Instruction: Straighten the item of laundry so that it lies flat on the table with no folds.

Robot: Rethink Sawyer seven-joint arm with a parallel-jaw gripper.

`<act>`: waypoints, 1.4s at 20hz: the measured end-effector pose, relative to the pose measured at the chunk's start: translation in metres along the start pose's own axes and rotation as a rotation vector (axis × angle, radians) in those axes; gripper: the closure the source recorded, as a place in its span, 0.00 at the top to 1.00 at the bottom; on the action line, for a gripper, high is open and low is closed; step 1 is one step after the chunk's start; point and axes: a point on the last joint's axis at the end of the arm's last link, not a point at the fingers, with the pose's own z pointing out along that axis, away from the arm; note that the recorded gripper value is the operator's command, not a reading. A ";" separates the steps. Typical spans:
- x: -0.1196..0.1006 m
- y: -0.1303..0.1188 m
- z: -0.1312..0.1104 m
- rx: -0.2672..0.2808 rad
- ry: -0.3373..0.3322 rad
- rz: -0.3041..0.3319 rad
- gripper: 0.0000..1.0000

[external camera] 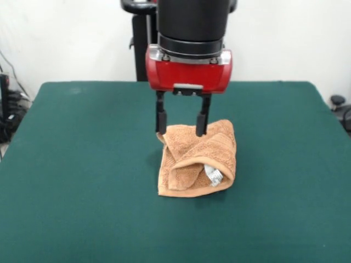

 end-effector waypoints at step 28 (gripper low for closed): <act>0.024 0.016 0.115 -0.007 -0.013 -0.015 1.00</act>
